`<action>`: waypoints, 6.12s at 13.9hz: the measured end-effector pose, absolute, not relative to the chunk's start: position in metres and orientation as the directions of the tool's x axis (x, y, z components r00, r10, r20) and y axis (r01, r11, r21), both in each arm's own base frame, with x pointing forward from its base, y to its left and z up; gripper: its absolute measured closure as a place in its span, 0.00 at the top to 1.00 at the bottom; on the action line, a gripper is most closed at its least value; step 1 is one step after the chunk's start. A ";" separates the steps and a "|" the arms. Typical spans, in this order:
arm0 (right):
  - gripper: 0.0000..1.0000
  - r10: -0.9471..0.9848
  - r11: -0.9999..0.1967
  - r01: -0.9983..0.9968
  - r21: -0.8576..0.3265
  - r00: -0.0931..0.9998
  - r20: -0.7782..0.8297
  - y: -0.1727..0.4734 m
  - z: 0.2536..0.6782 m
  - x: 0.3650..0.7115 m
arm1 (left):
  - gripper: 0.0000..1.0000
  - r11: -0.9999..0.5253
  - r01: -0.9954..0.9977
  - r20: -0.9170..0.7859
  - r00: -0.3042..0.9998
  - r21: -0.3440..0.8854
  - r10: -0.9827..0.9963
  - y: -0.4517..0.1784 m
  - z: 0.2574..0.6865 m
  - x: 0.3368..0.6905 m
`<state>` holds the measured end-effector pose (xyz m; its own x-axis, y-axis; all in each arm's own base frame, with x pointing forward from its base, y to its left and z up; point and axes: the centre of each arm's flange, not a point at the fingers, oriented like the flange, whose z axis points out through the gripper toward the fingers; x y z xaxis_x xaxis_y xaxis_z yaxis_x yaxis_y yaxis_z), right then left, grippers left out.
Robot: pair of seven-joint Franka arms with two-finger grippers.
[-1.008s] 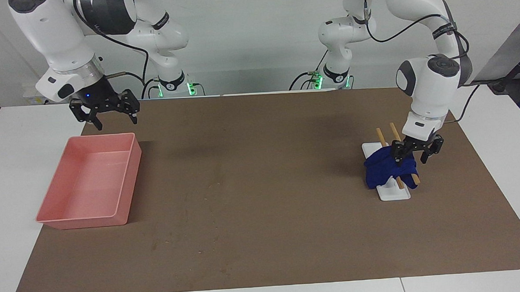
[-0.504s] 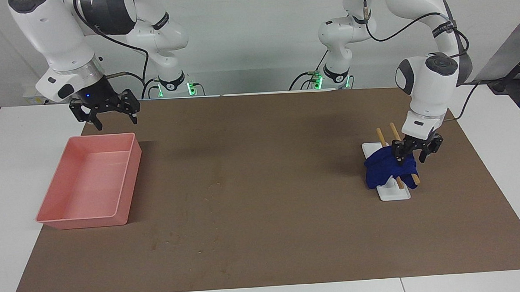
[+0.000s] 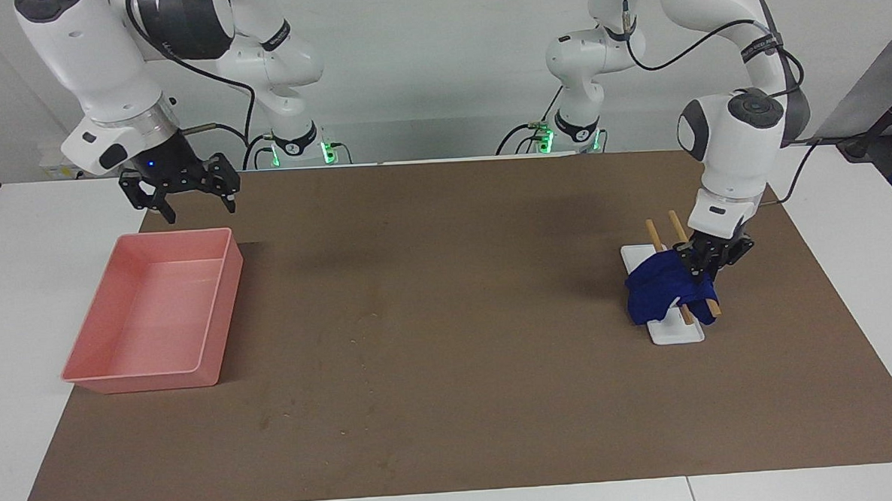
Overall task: Wipe water with towel using both arms
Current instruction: 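Grasp the blue towel with the left gripper and lift it off, then carry the towel toward center while the right gripper reaches toward it, then grasp the towel with the right gripper while the left gripper releases, then lower the towel onto the water with the right gripper while left retracts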
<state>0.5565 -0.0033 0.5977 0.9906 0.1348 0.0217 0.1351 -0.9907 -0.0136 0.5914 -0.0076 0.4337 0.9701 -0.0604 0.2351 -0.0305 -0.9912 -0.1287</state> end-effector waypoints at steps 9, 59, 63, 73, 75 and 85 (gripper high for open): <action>1.00 0.135 -0.991 0.135 -0.014 0.991 0.022 -0.003 0.598 0.556 | 0.09 -0.895 0.414 -0.001 0.908 0.167 0.420 -0.039 0.495 0.594; 0.22 -0.450 -0.651 -0.539 -0.535 0.841 -0.300 0.219 0.496 0.551 | 0.26 0.220 0.970 -0.773 -0.059 0.106 0.632 -0.365 0.542 0.490; 0.19 -0.296 -0.816 -0.355 -0.456 0.935 -0.197 0.219 0.482 0.541 | 0.76 0.173 0.948 -0.685 0.061 0.268 0.726 -0.345 0.556 0.506; 0.19 0.085 -0.974 0.063 -0.218 0.992 -0.091 0.161 0.350 0.523 | 1.00 -0.728 0.502 0.109 0.785 0.467 0.610 -0.267 0.570 0.554; 0.19 0.080 -0.976 0.057 -0.209 0.992 -0.101 0.168 0.326 0.518 | 1.00 -0.852 0.403 0.234 0.840 0.333 0.489 -0.249 0.570 0.558; 0.19 0.072 -0.976 0.079 -0.202 0.996 0.045 0.202 0.297 0.545 | 1.00 -0.968 -0.223 0.185 0.953 -0.117 -0.242 -0.124 0.574 0.570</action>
<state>0.5445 0.2019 0.2967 0.9964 0.0716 0.0455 0.0793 -0.9763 -0.2015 0.5696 -0.1239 0.5739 0.9526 -0.2416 0.1851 -0.2227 -0.9678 -0.1172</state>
